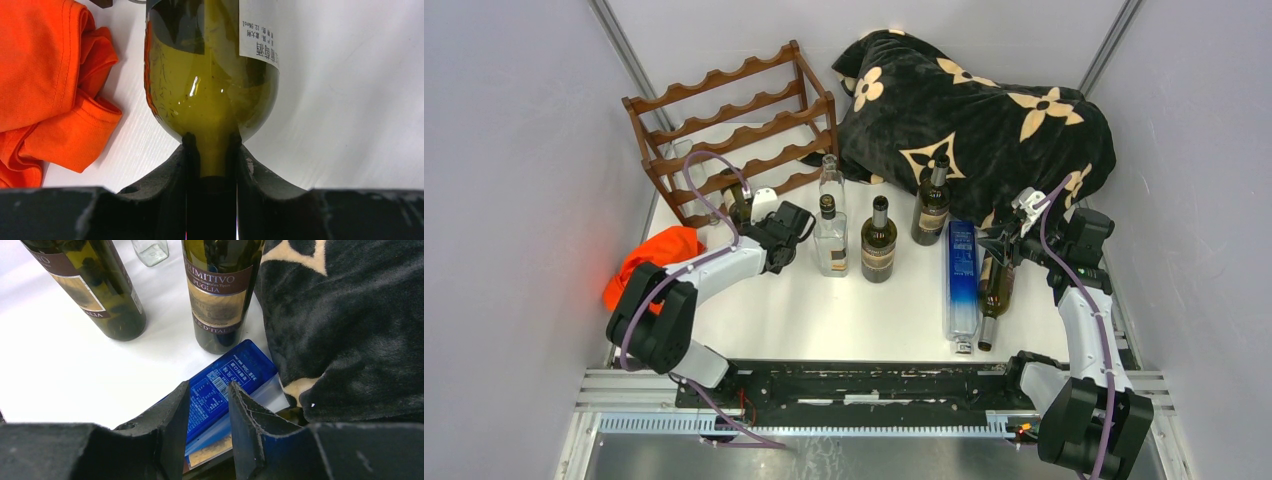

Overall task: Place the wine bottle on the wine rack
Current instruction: Place the wine bottle in the wine rack.

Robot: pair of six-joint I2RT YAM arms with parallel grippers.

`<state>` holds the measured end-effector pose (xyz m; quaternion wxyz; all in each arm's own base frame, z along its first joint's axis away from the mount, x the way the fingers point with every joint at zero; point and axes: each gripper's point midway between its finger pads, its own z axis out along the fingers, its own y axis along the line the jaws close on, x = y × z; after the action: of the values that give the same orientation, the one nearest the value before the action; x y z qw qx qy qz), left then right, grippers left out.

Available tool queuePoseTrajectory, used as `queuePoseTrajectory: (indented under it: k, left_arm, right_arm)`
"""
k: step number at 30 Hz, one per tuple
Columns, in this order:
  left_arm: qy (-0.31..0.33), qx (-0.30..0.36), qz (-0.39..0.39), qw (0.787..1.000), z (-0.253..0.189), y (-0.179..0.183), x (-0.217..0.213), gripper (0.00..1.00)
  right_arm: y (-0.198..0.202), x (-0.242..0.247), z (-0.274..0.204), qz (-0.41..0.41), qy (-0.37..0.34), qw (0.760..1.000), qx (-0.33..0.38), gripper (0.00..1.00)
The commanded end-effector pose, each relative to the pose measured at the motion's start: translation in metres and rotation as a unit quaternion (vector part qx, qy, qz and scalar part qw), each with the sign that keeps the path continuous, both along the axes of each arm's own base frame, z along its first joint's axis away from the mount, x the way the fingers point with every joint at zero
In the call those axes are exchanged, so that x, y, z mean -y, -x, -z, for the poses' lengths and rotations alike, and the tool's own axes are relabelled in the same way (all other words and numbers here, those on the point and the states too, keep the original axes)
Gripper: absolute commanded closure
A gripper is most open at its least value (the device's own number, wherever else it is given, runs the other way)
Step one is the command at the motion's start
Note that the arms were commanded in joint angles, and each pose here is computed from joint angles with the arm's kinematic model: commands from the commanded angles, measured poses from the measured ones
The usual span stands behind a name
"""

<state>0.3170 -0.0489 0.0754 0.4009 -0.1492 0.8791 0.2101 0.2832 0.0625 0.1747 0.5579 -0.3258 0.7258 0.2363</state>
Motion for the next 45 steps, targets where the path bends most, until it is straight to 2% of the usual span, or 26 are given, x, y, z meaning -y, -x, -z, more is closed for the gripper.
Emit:
queuePoseTrajectory:
  k: [1,7,16,25,33,39,45]
  left_arm:
    - [-0.011,0.099,-0.033,0.994,-0.045,-0.042,-0.005,0.98]
    - [-0.024,0.094,-0.030,0.995,-0.042,-0.058,-0.010,0.97]
    - [-0.025,0.099,-0.051,0.993,-0.039,-0.083,-0.027,0.86]
    - [-0.018,0.099,-0.045,0.994,-0.036,-0.108,-0.023,0.56]
    - [-0.019,0.091,-0.041,0.995,-0.033,-0.116,-0.024,0.29]
    - [0.026,0.084,-0.021,0.996,-0.037,-0.106,-0.012,0.25]
    - [0.078,0.064,0.014,0.995,-0.037,-0.076,0.002,0.24]
  right_arm:
    - [-0.002,-0.002,-0.005,-0.012,0.002,1.000,0.015,0.60]
    - [-0.002,-0.002,-0.005,-0.013,0.002,1.000,0.015,0.60]
    - [-0.002,-0.003,-0.002,-0.015,0.003,1.000,0.010,0.60]
    - [-0.002,-0.004,-0.001,-0.019,0.009,1.000,0.008,0.60]
    - [-0.001,-0.007,-0.001,-0.026,0.012,1.000,0.009,0.60]
    - [-0.001,-0.007,-0.001,-0.028,0.014,0.999,0.009,0.59]
    - [-0.001,-0.009,-0.001,-0.029,0.014,0.999,0.009,0.59]
